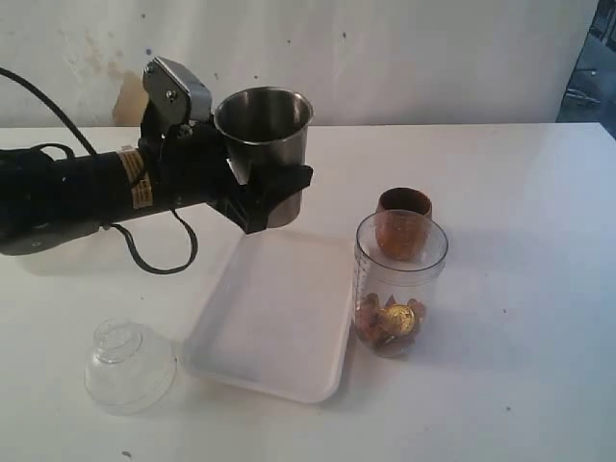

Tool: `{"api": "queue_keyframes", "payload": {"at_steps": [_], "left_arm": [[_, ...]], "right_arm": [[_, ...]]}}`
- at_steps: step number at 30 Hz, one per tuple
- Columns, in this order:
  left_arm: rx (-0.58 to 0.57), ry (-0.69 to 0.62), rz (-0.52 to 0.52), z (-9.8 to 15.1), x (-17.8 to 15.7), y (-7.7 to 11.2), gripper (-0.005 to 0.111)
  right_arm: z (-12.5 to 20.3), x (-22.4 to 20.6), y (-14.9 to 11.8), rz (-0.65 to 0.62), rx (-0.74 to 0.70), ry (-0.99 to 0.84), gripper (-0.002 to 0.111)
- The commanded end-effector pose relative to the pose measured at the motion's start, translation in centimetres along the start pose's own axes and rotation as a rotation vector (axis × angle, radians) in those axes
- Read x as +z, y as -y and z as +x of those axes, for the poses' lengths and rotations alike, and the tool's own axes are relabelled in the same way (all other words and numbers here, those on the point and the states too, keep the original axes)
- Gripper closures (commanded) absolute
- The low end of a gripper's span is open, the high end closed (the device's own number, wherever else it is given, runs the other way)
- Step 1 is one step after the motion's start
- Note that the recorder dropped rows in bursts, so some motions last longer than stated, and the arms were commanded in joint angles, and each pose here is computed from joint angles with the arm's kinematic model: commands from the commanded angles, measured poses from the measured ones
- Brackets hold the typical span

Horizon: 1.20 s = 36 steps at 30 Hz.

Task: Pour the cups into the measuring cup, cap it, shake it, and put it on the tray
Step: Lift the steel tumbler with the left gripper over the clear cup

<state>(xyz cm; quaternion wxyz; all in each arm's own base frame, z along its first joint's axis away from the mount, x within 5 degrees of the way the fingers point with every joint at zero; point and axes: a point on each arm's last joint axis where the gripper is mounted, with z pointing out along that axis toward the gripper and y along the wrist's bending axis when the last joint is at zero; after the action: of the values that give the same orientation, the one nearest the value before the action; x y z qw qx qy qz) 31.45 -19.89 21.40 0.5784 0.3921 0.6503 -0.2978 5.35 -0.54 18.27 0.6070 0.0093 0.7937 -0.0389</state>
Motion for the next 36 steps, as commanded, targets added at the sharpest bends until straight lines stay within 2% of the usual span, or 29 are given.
{"api": "queue_keyframes", "payload": {"at_steps": [1,3,14,21,28,36], "left_arm": [[0.093,0.076,0.052,-1.6,0.4,1.6,0.107],[0.128,0.082,0.061,-1.7,0.7,2.1,0.107],[0.122,0.112,0.065,-2.4,1.2,2.9,0.107],[0.152,0.115,0.082,-3.2,4.1,3.3,0.107],[0.181,0.109,0.094,-2.8,5.9,3.2,0.107],[0.378,0.098,0.094,-2.3,6.1,3.3,0.107]], "right_arm": [[0.1,0.0,0.0,0.003,0.009,0.0,0.108],[0.1,0.0,0.0,0.003,0.009,0.0,0.108],[0.1,0.0,0.0,0.003,0.009,0.0,0.108],[0.1,0.0,0.0,0.003,0.009,0.0,0.108],[0.1,0.0,0.0,0.003,0.009,0.0,0.108],[0.1,0.0,0.0,0.003,0.009,0.0,0.108]]}}
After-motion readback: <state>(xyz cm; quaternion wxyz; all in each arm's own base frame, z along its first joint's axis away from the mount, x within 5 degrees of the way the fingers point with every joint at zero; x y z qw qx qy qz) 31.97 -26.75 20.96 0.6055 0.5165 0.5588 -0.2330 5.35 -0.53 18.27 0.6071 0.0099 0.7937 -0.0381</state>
